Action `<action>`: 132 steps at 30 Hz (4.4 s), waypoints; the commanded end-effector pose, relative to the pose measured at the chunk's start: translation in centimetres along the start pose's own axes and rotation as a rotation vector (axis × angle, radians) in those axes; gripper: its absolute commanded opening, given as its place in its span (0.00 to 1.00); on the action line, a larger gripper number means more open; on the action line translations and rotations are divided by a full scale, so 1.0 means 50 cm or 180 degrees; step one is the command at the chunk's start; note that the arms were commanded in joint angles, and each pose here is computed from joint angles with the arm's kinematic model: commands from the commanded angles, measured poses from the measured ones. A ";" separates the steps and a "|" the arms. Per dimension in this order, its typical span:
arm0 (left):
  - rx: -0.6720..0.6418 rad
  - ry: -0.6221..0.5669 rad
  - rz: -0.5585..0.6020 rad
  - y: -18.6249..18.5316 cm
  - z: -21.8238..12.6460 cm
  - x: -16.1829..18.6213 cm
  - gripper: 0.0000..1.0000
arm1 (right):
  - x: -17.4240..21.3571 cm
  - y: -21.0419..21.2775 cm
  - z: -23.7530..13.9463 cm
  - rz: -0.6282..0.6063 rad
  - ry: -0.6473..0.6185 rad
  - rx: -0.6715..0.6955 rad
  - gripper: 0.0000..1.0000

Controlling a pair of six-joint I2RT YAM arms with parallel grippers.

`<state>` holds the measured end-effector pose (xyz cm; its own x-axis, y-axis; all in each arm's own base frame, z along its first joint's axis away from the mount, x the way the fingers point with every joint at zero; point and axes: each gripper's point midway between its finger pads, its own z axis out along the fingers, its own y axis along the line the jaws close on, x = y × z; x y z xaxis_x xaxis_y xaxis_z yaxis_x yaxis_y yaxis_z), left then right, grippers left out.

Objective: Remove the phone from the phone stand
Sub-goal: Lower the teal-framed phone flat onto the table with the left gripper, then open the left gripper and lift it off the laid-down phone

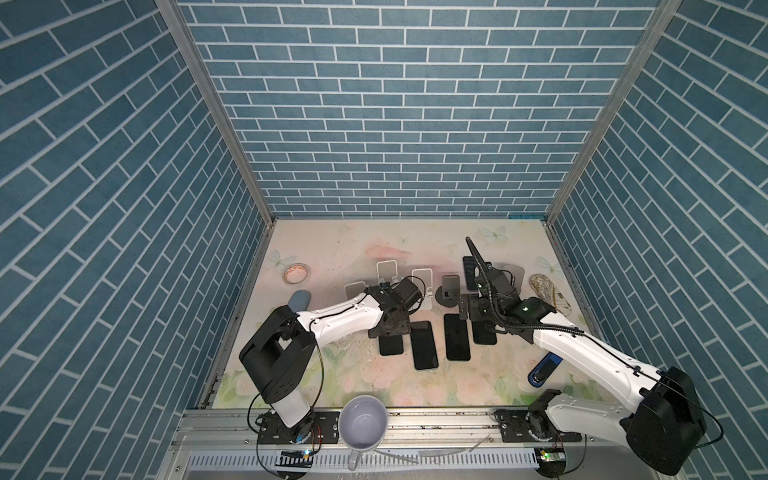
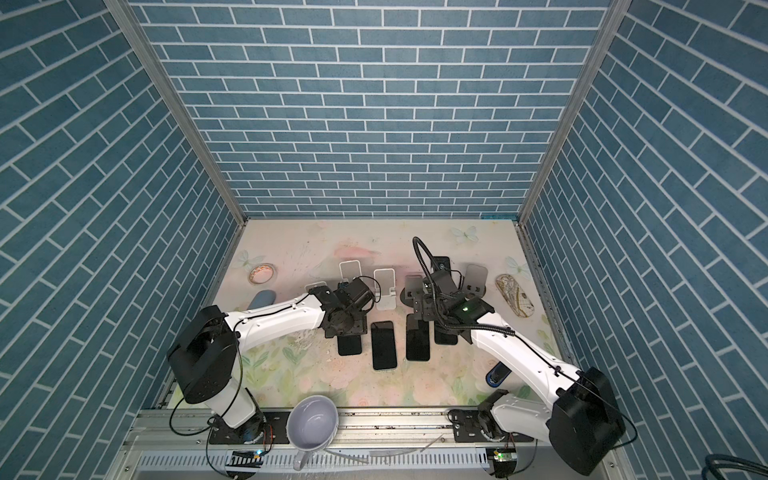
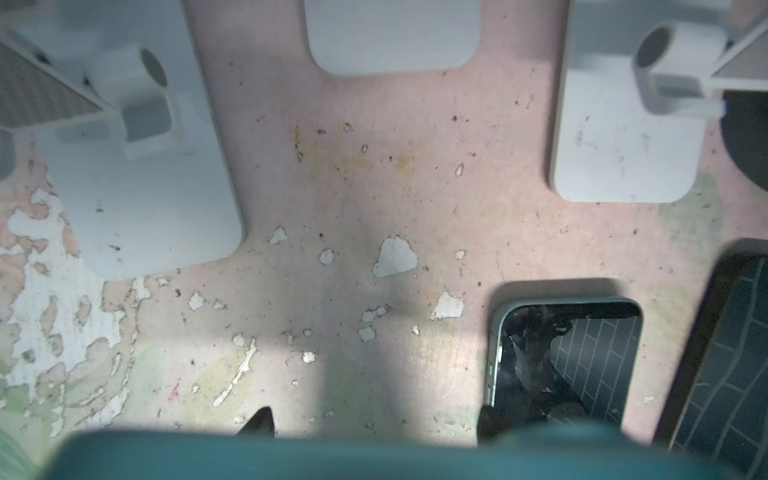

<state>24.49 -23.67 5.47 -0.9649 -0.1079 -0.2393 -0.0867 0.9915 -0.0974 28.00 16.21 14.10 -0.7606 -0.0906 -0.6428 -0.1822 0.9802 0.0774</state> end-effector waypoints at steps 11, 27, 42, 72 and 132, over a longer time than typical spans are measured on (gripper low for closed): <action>-0.0158 0.0328 0.0006 0.015 0.027 0.043 0.41 | 0.014 -0.010 0.018 -0.0102 0.0036 0.0078 0.99; -0.0473 0.0597 0.0179 0.024 0.054 0.056 0.44 | 0.019 -0.012 0.022 -0.0119 0.0037 0.0080 0.99; -0.0585 0.0776 0.0078 0.036 0.085 0.083 0.50 | 0.012 -0.014 0.018 -0.0110 -0.0055 0.0071 0.99; -0.0596 0.0752 0.0001 0.037 0.097 0.084 0.69 | 0.021 -0.026 0.011 -0.0065 -0.0109 0.0085 0.99; -0.0056 -0.0673 0.0596 -0.006 -0.066 -0.040 1.00 | 0.014 -0.029 0.008 0.0018 -0.0078 0.0130 0.99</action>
<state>25.00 -24.22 7.49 -0.9359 0.0200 -0.3516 0.0439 0.9972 -0.0601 27.64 15.23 12.92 -0.7416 -0.0915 -0.6646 -0.1779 0.9820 0.0632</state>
